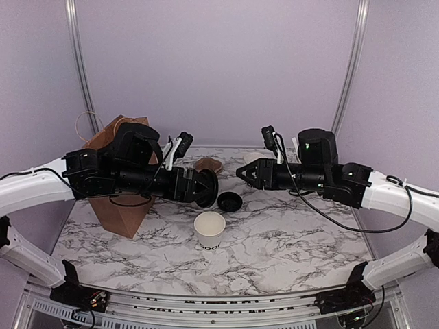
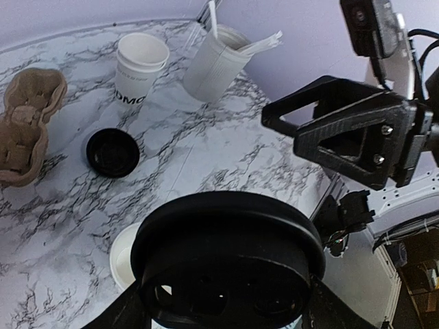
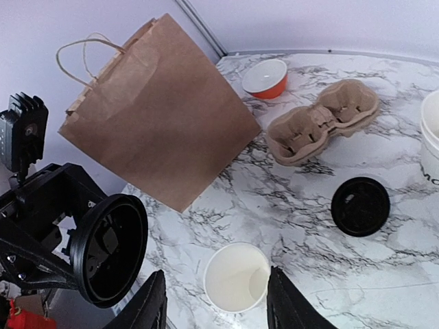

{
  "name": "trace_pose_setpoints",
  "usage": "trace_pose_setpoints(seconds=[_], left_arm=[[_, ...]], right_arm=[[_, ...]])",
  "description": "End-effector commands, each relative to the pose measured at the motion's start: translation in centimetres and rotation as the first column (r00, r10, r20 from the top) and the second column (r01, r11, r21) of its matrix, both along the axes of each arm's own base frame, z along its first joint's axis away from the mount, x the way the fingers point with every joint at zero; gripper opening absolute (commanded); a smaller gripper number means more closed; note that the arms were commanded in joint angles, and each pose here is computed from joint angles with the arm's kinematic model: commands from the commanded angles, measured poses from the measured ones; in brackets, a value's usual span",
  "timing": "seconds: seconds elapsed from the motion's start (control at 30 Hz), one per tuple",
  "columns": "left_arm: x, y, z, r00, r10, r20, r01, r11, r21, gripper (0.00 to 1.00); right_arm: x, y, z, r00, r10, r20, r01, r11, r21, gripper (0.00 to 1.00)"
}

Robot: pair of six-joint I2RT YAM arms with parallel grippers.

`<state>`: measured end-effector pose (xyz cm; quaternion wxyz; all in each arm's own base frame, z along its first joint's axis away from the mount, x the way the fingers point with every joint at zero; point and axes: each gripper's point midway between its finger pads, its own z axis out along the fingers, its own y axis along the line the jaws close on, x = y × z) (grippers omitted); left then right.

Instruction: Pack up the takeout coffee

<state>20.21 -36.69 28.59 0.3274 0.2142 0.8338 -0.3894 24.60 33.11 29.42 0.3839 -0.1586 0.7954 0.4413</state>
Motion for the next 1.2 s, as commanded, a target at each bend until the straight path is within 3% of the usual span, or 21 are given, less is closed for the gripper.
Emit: trace_pose_setpoints(seconds=[0.0, 0.1, 0.47, 0.7, 1.17], left_arm=[[-0.2, 1.8, -5.0, 0.994, 0.054, -0.098, -0.028, 0.969, 0.247, 0.65], [0.1, 1.6, -6.3, 0.991, 0.06, -0.118, -0.022, 0.953, 0.301, 0.65], [1.2, 0.3, -12.0, 0.978, 0.074, -0.197, 0.038, 0.858, 0.512, 0.65], [1.5, 0.2, -13.3, 0.971, 0.09, -0.22, 0.059, 0.806, 0.589, 0.64], [1.3, -0.6, -12.5, 0.971, 0.074, -0.226, 0.087, 0.772, 0.629, 0.65]], right_arm=[[1.1, -3.1, -1.8, 0.993, -0.107, 0.051, 0.114, 0.976, -0.185, 0.48], [1.3, -3.9, -2.5, 0.989, -0.129, 0.07, 0.142, 0.965, -0.222, 0.5], [1.3, -5.5, -4.4, 0.982, -0.16, 0.101, 0.183, 0.938, -0.294, 0.69], [1.1, -5.6, -5.0, 0.984, -0.149, 0.099, 0.173, 0.937, -0.302, 0.71], [0.9, -5.4, -5.6, 0.987, -0.133, 0.095, 0.156, 0.94, -0.303, 0.71]])
